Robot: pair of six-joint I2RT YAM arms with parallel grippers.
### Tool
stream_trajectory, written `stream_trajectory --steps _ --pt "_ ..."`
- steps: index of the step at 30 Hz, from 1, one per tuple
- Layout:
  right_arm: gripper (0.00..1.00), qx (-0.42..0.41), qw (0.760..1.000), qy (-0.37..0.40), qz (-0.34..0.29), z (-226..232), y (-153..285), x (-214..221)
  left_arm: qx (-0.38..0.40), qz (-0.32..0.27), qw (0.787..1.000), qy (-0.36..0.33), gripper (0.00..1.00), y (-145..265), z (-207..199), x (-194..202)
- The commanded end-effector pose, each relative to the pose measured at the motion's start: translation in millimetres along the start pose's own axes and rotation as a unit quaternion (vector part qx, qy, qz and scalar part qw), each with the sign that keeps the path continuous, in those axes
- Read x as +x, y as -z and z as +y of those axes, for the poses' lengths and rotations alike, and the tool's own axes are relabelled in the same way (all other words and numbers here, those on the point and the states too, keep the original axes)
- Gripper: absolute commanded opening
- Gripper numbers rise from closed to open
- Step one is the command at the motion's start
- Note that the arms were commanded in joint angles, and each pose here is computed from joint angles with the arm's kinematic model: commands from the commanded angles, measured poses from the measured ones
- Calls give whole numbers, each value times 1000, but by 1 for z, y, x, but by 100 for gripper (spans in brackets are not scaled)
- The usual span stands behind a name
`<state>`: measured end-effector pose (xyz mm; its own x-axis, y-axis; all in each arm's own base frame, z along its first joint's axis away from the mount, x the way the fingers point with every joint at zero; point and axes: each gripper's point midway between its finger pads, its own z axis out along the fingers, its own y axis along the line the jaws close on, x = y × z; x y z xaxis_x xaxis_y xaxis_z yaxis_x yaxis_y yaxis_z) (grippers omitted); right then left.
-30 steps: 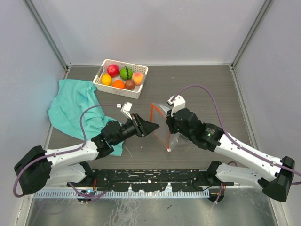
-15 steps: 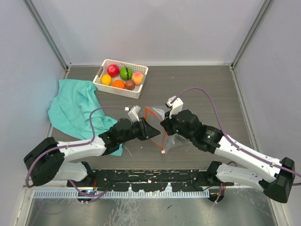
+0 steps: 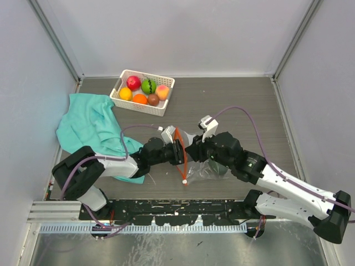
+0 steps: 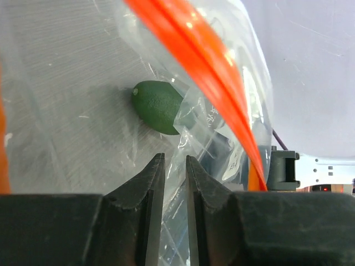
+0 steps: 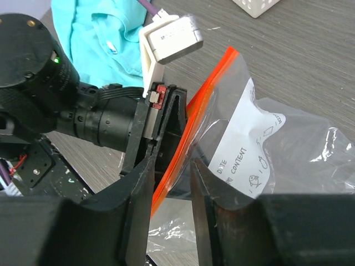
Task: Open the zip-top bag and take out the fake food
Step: Pick up the fake fruit from the zipper food storage bag.
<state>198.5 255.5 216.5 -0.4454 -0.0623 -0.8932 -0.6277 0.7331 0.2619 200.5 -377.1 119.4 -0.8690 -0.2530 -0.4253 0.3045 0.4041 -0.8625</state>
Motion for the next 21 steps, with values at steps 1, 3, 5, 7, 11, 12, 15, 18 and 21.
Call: stream_trajectory --steps 1,3,5,7,11,12,15,18,21 --pt "39 -32 996 -35 -69 6 14 -35 65 -23 998 -12 23 -3 -26 -15" --pt "40 -39 995 -57 -76 -1 19 -36 67 -23 997 -11 23 -5 -24 -15" --pt "40 -35 993 -83 -82 -13 23 -37 72 -22 997 -9 23 -7 -23 -15" --pt "40 -26 990 -107 -87 -28 28 -36 73 -21 997 -7 23 -8 -22 -16" --pt "41 25 985 -156 -66 -58 39 -22 71 -19 997 -7 23 -9 -17 -16" --pt "42 43 983 -170 -54 -65 41 -16 70 -18 997 -7 23 -9 -16 -16" --pt "43 101 969 -224 -27 -83 49 6 70 -16 997 -6 24 -10 -14 -16" --pt "44 140 951 -274 -17 -93 58 27 73 -16 997 -4 24 -10 -12 -16" --pt "44 171 933 -316 -25 -101 68 39 74 -13 997 -2 24 -10 -11 -15"
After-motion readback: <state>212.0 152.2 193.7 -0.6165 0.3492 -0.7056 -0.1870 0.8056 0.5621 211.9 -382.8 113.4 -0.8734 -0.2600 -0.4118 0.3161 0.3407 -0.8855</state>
